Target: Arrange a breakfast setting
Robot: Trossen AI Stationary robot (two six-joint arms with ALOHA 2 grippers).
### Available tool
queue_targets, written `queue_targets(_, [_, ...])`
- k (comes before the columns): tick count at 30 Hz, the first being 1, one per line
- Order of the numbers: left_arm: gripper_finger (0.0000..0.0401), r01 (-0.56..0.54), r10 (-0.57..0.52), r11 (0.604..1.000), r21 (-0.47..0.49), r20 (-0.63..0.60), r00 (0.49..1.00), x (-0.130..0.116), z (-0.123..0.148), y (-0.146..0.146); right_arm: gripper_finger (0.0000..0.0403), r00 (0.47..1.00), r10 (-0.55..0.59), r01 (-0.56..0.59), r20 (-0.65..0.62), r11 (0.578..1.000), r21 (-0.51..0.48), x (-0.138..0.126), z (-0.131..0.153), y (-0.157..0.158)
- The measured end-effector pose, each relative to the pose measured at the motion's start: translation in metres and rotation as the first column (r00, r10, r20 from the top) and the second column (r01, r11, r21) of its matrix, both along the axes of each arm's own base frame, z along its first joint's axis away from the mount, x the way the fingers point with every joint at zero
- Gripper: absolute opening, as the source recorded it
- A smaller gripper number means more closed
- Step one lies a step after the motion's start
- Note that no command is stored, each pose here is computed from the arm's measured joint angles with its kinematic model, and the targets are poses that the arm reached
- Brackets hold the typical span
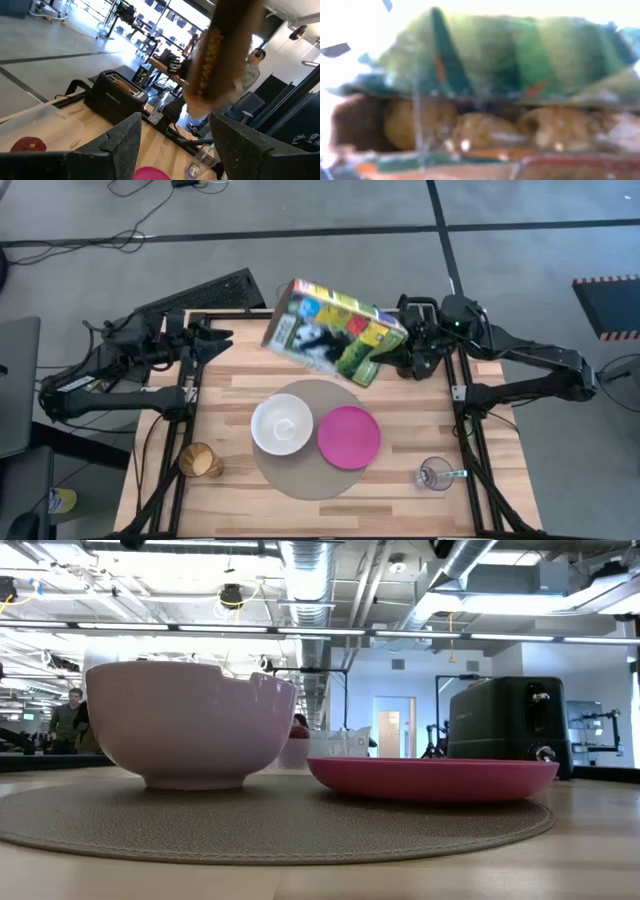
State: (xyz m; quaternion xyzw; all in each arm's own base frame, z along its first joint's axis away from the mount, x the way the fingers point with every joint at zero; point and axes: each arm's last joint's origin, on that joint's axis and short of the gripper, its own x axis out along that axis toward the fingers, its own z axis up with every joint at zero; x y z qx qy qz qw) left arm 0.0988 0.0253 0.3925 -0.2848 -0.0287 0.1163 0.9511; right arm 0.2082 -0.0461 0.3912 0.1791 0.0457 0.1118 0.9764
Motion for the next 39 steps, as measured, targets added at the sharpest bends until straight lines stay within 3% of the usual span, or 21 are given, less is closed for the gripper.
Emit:
queue_targets(14, [0.022,-0.008,0.01,1.0,-0.03,0.054,0.999,0.0,0.004,0.0,0.0193,0.967,0.166,-0.169,-0.196,0.986,-0.003,0.005,-0.023,0.023])
queue_targets(24, [0.022,-0.018,0.02,0.999,-0.033,0.058,0.998,-0.001,0.005,0.0,0.0193,0.925,0.086,-0.093,-0.371,0.996,-0.001,0.01,-0.042,0.031])
queue_targets(33, [0.022,-0.016,0.02,0.999,-0.04,0.096,0.995,-0.011,0.007,-0.002,0.0192,0.873,0.103,-0.1,-0.476,0.994,0.032,0.025,-0.056,0.04])
queue_targets(39, [0.022,-0.015,0.02,0.999,-0.04,0.126,0.992,-0.02,0.009,-0.005,0.0183,0.824,0.097,-0.118,-0.558,0.993,-0.002,0.042,-0.048,0.045])
